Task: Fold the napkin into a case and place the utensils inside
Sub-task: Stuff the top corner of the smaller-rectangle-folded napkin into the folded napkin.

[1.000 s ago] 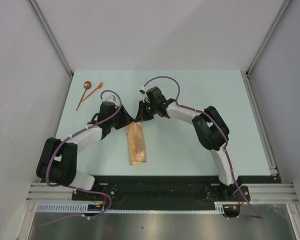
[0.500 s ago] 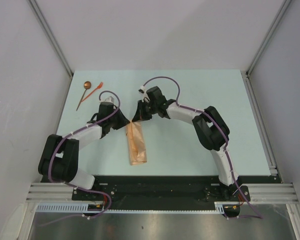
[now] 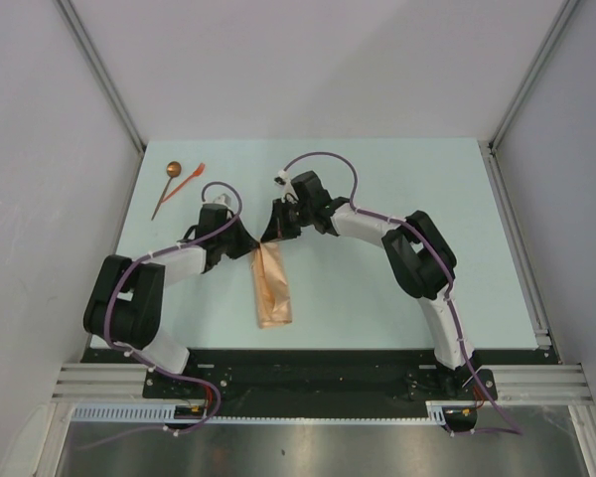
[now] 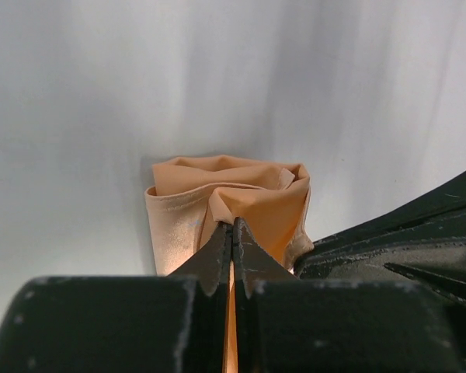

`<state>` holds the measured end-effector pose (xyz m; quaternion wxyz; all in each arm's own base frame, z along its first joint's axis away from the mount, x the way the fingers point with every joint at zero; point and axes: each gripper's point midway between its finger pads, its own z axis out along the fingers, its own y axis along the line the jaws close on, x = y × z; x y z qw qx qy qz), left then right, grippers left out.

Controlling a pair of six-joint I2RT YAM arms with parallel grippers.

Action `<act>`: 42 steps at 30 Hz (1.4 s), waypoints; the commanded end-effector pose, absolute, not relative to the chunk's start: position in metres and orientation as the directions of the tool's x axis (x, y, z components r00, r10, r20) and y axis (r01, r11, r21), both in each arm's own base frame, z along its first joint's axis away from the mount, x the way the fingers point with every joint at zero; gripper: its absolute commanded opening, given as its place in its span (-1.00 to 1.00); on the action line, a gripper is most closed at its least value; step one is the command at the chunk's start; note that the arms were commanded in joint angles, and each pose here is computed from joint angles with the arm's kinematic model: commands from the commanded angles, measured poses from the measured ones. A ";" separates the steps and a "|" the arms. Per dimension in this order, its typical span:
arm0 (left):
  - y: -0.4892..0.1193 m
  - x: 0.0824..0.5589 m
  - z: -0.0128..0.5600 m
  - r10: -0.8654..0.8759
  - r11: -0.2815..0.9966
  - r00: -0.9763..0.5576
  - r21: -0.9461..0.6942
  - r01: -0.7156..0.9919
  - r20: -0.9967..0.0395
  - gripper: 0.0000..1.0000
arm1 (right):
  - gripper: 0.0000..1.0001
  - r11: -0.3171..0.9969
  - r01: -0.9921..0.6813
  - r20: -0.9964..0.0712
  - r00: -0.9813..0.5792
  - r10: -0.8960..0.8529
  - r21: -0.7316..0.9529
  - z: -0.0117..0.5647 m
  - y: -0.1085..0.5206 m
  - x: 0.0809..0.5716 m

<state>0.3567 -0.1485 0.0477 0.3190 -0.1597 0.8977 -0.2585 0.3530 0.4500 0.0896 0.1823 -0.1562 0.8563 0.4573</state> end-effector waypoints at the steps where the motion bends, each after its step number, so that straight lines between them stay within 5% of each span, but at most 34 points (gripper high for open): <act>1: -0.160 0.365 0.061 -0.463 0.777 -0.735 -0.626 -0.068 -0.495 -1.00 | -1.00 0.475 -0.464 -0.483 -0.871 -0.091 0.747 0.108 0.463 0.355; 14: -0.161 0.360 0.068 -0.489 0.755 -0.720 -0.653 -0.065 -0.493 -0.99 | -1.00 0.454 -0.424 -0.443 -0.894 -0.071 0.783 0.090 0.468 0.362; 23: -0.147 0.354 0.085 -0.512 0.771 -0.664 -0.632 -0.076 -0.544 -0.18 | -1.00 0.452 -0.409 -0.428 -0.901 -0.065 0.793 0.087 0.465 0.364; 29: -0.142 0.349 0.093 -0.501 0.786 -0.647 -0.615 -0.062 -0.575 0.13 | -1.00 0.433 -0.389 -0.406 -0.912 -0.058 0.813 0.088 0.466 0.363; 42: -0.141 0.342 0.076 -0.469 0.808 -0.675 -0.586 -0.068 -0.569 0.13 | -1.00 0.406 -0.366 -0.373 -0.926 -0.064 0.838 0.087 0.469 0.358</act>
